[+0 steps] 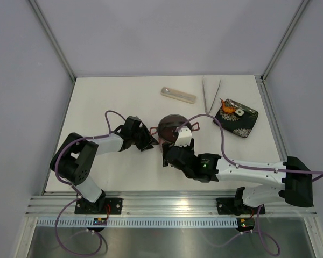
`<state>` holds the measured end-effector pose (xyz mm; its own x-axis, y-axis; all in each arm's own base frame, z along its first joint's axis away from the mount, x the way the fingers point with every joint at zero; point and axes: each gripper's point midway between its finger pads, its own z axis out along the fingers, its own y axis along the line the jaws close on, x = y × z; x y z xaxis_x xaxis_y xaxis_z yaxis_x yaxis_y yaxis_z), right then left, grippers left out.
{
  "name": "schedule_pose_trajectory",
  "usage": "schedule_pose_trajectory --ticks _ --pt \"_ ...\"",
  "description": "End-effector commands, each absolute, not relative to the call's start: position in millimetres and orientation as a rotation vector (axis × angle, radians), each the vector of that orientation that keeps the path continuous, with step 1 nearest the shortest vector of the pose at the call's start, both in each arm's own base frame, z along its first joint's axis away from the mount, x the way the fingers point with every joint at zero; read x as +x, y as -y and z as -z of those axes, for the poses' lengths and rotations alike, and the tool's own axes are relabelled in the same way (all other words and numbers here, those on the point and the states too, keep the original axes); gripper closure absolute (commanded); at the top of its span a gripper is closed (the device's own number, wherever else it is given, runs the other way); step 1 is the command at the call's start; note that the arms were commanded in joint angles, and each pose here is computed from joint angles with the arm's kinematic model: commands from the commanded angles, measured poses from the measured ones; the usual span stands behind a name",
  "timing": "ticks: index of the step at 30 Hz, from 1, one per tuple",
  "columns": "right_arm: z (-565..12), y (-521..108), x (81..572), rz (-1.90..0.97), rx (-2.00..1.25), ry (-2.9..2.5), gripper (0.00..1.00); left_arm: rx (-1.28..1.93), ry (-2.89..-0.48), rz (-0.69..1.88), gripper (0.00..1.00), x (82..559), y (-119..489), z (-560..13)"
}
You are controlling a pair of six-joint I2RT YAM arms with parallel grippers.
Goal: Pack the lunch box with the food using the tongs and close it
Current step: Close the fastener on the packing box.
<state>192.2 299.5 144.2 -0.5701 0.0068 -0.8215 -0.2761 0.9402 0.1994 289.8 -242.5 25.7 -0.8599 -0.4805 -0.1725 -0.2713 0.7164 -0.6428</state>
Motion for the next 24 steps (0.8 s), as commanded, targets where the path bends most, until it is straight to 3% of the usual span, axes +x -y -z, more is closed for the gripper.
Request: schedule_pose_trajectory --ticks 1,24 --pt "-147 -272 197 -0.297 -0.052 -2.129 0.14 -0.569 -2.615 0.887 0.58 287 242 -20" --pt "-147 -334 208 -0.414 -0.231 -2.059 0.13 -0.572 -2.611 0.908 0.58 285 243 -20"
